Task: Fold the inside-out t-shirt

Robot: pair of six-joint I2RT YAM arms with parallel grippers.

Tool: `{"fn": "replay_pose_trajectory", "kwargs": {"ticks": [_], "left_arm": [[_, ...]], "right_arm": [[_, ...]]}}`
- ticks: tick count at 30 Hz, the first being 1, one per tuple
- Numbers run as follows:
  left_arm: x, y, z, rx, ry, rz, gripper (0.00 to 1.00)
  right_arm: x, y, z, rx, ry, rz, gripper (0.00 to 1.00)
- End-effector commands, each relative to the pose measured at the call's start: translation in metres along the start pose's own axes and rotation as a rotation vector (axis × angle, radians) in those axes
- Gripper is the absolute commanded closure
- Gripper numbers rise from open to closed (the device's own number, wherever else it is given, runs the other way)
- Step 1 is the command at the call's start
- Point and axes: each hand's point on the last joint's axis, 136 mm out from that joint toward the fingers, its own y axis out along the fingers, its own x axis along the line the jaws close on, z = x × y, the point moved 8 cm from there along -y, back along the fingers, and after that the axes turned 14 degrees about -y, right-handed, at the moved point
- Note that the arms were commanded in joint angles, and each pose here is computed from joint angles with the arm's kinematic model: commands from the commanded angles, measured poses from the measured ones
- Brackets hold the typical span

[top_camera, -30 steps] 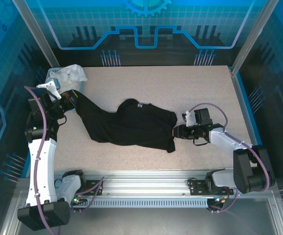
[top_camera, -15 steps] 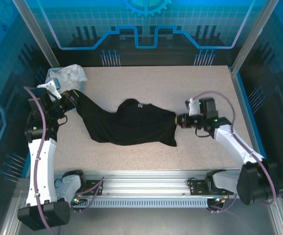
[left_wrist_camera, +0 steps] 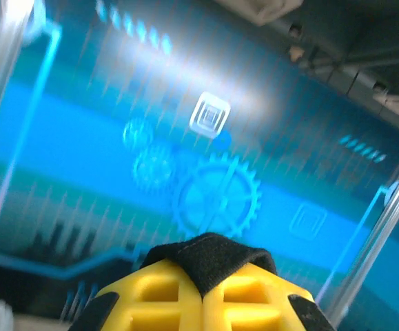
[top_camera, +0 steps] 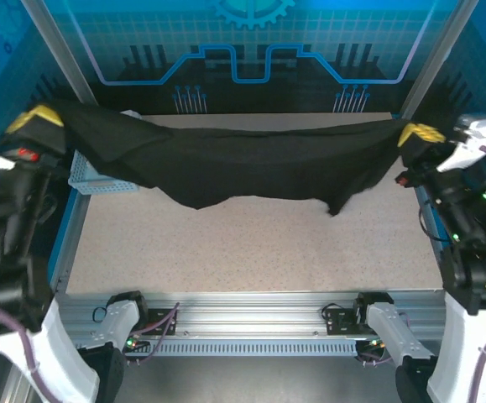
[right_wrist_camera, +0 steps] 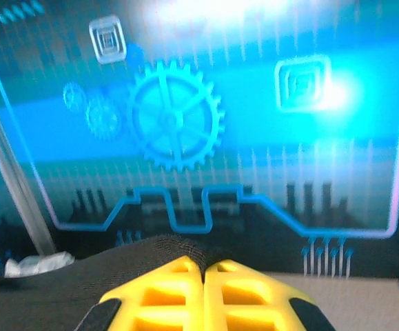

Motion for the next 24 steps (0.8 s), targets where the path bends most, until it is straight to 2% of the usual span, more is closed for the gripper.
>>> {"fn": "replay_pose_trajectory", "kwargs": {"ticks": [1,5,7,9,12,16,20,24], "left_arm": [[0.021,0.023,-0.006,-0.002,0.047,-0.178,1.00],[0.053,0.068,0.006,0.061,0.013,-0.217,1.00],[0.077,0.096,0.025,0.113,-0.015,-0.229,1.00],[0.096,0.125,0.051,0.172,0.014,-0.266,1.00],[0.116,0.175,0.094,0.262,0.088,-0.314,1.00],[0.137,0.229,0.129,0.335,0.069,-0.337,1.00],[0.135,0.246,0.127,0.344,0.063,-0.327,1.00],[0.110,0.222,0.100,0.271,0.063,-0.267,1.00]], "right_arm": [[-0.012,-0.004,0.005,0.098,-0.069,0.133,1.00],[-0.018,0.015,0.009,0.109,-0.073,0.142,1.00],[-0.020,0.042,0.025,0.142,-0.047,0.106,1.00],[-0.025,0.072,0.043,0.177,-0.021,0.084,1.00],[-0.032,0.125,0.072,0.225,0.015,0.039,1.00],[-0.039,0.182,0.098,0.288,0.023,-0.003,1.00],[-0.042,0.194,0.095,0.301,-0.004,-0.014,1.00],[-0.040,0.170,0.078,0.267,-0.052,0.010,1.00]]}}
